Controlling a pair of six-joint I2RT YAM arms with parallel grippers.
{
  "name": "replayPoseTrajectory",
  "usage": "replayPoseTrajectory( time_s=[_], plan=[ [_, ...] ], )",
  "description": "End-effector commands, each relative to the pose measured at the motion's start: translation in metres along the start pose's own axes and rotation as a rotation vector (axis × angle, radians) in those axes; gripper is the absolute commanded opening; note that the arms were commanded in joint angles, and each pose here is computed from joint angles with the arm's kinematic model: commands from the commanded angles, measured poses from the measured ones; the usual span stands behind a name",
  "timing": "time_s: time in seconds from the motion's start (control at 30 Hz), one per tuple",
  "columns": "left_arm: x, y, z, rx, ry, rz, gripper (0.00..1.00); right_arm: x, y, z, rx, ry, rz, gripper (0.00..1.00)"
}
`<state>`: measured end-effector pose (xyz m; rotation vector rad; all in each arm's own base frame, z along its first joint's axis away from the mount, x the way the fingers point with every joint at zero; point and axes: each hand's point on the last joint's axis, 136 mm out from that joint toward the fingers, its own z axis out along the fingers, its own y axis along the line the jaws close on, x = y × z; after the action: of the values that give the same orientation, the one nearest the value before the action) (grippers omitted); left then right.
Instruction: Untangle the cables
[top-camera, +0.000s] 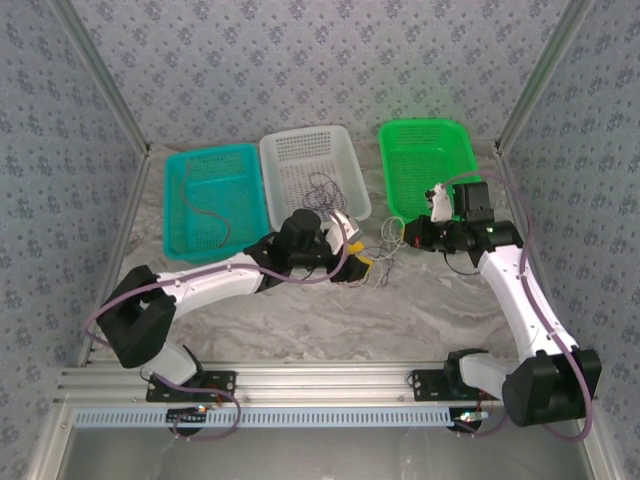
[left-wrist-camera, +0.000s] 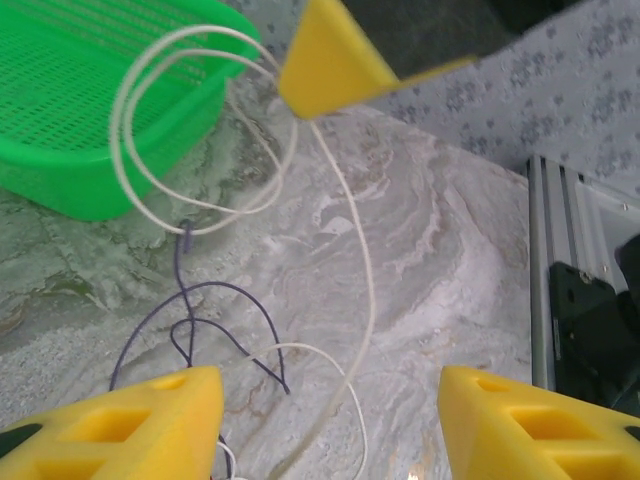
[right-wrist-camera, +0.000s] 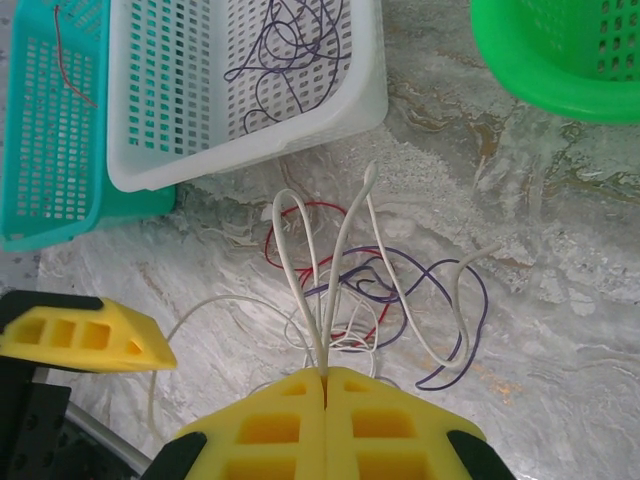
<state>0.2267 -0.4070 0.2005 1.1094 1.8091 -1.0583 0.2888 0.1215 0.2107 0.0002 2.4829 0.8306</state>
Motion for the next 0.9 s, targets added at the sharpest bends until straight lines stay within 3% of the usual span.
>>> replayPoseTrajectory(
  time_s=[0.0,0.2,0.3,0.43,0.6,0.87],
  plan=[
    [-0.005,-0.019,0.004,0.066,0.048,0.107,0.59,0.007,0.007,-0.004,-0.047,0.017,0.024,0.00],
    [-0.001,-0.020,0.016,0.066,0.101,0.181,0.54,0.010,0.008,-0.005,-0.064,0.026,0.032,0.00],
    [0.000,-0.023,0.023,0.080,0.141,0.207,0.40,0.010,0.008,-0.007,-0.076,0.019,0.044,0.00],
    [0.008,-0.020,0.029,0.066,0.181,0.190,0.14,0.009,0.007,-0.009,-0.089,0.011,0.068,0.00],
    [0.005,-0.014,0.024,0.009,0.144,0.152,0.01,0.011,0.002,-0.010,-0.090,0.014,0.098,0.00],
    [-0.022,-0.018,0.009,0.018,0.030,0.060,0.00,0.022,-0.007,-0.006,-0.066,0.042,0.125,0.03]
  ],
)
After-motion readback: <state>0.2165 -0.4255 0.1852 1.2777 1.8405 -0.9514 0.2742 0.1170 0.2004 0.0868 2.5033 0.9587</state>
